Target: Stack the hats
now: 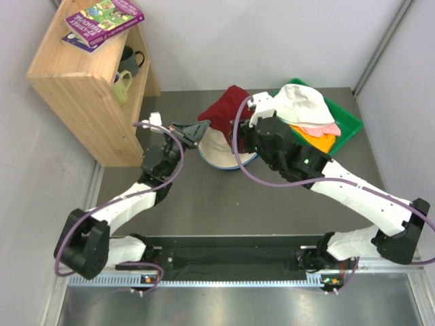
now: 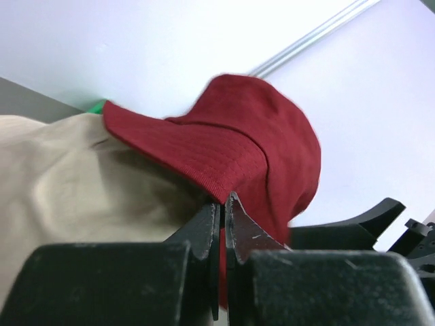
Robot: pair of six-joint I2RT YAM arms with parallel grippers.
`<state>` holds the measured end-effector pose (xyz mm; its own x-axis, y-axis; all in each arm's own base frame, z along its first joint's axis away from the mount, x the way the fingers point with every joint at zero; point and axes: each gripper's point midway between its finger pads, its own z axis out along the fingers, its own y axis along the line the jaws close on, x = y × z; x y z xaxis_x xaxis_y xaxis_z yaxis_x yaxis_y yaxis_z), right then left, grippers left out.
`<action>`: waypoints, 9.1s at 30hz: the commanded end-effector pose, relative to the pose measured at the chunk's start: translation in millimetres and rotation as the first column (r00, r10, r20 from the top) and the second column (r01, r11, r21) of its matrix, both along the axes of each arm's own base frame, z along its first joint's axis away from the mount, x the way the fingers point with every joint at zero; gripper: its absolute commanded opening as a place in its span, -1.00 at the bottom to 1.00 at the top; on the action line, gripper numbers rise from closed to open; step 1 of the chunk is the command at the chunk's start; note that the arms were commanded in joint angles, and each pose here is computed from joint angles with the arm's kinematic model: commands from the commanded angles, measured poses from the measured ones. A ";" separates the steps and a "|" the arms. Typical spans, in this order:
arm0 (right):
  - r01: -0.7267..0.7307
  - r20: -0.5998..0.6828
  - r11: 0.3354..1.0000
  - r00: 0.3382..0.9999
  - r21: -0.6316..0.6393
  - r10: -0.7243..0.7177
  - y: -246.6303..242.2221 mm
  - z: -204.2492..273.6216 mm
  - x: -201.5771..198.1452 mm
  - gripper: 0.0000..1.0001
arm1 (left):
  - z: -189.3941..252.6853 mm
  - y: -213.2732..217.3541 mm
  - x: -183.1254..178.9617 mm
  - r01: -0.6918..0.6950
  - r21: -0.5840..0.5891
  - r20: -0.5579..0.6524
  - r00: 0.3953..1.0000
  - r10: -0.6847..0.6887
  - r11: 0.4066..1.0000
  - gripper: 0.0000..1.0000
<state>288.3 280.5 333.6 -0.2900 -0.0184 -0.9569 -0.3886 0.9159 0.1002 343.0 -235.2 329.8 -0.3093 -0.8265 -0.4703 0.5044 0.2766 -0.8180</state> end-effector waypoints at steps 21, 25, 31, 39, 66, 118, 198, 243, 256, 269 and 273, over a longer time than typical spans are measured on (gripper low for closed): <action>-0.170 0.012 0.947 0.985 0.272 0.173 -58.7 8.8 69.3 0.68 | -108.4 71.6 15.7 0.008 0.191 -0.251 0.967 0.041 0.982 -1.00; -0.240 -0.002 0.912 0.967 0.332 0.255 -53.3 -15.5 78.6 0.67 | -119.5 74.8 23.7 0.030 0.224 -0.274 0.961 0.034 0.974 -1.00; -0.323 0.014 0.864 0.939 0.386 0.344 -49.5 -40.0 90.9 0.69 | -126.6 71.9 39.3 0.095 0.230 -0.283 0.959 -0.026 0.968 -1.00; -0.394 0.045 0.810 0.908 0.435 0.417 -59.8 -55.0 107.9 0.70 | -133.9 69.7 66.4 0.152 0.242 -0.292 0.953 -0.078 0.958 -1.00; -0.557 0.101 0.692 0.807 0.460 0.582 -32.0 -59.1 133.8 0.37 | -147.4 73.2 88.4 0.167 0.385 -0.326 0.945 -0.036 0.908 -1.00; 0.033 -0.411 0.955 0.907 0.294 0.095 -84.0 -206.1 108.9 -1.00 | -156.8 71.0 115.4 0.185 0.446 -0.393 0.919 0.006 0.876 0.11; -0.085 -0.230 0.928 0.957 0.364 0.178 -118.1 -193.5 172.4 -1.00 | -156.8 21.4 68.1 0.195 0.348 -0.269 0.958 -0.101 0.917 -0.08; 0.464 -0.025 0.884 0.886 0.049 -0.464 -300.9 -65.8 223.0 0.79 | -200.7 150.3 21.8 -0.109 0.727 -0.267 0.864 0.426 0.677 0.98; 0.360 -0.069 0.932 0.929 -0.045 -0.363 -299.9 -144.1 348.7 0.77 | -215.2 149.0 22.3 -0.066 0.744 -0.302 0.855 0.422 0.665 0.98; 0.499 0.112 0.867 0.860 0.017 -0.497 -317.2 -34.9 294.8 -1.00 | -205.3 152.2 20.5 -0.094 0.747 -0.275 0.858 0.434 0.659 0.97; 0.495 0.165 0.865 0.849 0.084 -0.502 -307.9 27.2 247.8 -1.00 | -191.8 148.8 16.8 -0.115 0.735 -0.245 0.874 0.420 0.669 0.96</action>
<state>577.9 -29.8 213.1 -0.3653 0.1029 -0.9252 0.0947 0.9928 0.0730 359.7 -83.4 111.5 -0.4615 -0.3996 -0.7920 -0.0301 0.8993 -0.4362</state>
